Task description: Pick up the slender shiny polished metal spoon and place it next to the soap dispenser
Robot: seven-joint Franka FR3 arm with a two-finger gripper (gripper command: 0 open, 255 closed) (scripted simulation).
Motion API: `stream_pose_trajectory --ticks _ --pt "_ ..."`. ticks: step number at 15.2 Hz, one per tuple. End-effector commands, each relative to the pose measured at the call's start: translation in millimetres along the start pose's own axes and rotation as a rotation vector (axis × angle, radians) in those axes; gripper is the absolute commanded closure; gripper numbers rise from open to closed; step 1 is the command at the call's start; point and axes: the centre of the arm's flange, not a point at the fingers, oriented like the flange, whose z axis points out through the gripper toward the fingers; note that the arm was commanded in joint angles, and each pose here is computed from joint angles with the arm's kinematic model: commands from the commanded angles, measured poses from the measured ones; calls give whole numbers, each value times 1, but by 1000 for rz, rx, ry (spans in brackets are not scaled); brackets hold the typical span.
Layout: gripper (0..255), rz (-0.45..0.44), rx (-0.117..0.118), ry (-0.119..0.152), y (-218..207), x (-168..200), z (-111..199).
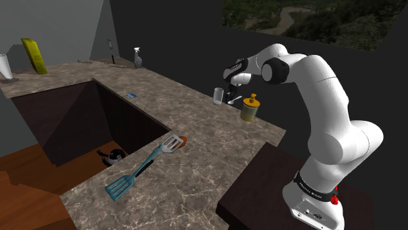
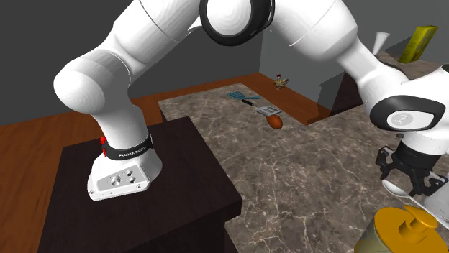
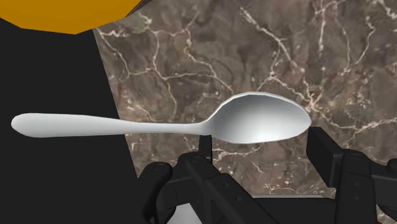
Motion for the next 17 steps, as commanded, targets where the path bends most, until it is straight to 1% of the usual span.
stream_pose_trajectory --ticks 1,17 --pt "255 0 0 0 -1 -2 11" --pt "255 0 0 0 -4 -15 95"
